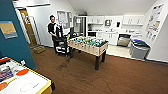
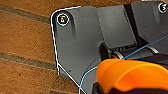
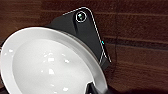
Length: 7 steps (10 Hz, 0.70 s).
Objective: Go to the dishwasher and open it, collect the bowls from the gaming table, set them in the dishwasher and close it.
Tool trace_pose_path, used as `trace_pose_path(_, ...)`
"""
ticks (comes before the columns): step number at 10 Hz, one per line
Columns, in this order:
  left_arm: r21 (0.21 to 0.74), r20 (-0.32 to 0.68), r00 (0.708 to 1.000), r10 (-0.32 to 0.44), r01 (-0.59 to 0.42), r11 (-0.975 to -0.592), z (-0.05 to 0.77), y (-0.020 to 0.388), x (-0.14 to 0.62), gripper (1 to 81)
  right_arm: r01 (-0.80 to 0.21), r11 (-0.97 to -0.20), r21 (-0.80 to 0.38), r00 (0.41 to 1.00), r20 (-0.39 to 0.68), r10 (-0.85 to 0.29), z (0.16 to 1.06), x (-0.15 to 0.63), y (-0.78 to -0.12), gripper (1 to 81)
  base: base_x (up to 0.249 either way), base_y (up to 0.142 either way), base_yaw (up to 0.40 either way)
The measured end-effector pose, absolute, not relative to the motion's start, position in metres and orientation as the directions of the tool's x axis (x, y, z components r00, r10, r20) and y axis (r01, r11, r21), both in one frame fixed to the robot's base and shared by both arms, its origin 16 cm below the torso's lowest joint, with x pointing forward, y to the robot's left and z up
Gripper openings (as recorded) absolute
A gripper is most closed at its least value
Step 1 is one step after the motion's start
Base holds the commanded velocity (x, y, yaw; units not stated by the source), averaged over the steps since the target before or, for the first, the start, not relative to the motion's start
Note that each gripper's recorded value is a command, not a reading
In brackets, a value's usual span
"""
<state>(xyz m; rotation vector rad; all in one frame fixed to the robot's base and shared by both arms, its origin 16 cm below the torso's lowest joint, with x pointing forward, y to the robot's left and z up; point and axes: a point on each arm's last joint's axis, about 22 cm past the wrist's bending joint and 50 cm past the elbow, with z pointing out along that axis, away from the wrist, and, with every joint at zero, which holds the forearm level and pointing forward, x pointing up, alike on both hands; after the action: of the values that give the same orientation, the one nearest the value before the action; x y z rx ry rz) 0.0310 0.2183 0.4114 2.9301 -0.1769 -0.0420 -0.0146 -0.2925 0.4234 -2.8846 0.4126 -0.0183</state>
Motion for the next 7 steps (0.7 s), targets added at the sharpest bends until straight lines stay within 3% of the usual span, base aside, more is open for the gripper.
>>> trace_pose_path(5,0.212,-0.015,0.992,-0.122,-0.116,-0.970,0.412,0.213,0.031,1.0,-0.271,-0.930,-0.250,0.962,-0.028,-0.272,0.423,-0.015,-0.273,1.0,0.000,0.000,-0.395)
trace_pose_path(7,0.213,-0.009,0.992,-0.122,-0.118,-0.970,0.412,0.212,0.035,1.0,-0.271,-0.930,-0.249,0.962,-0.034,-0.271,0.423,-0.020,-0.273,1.0,0.000,0.000,-0.232)
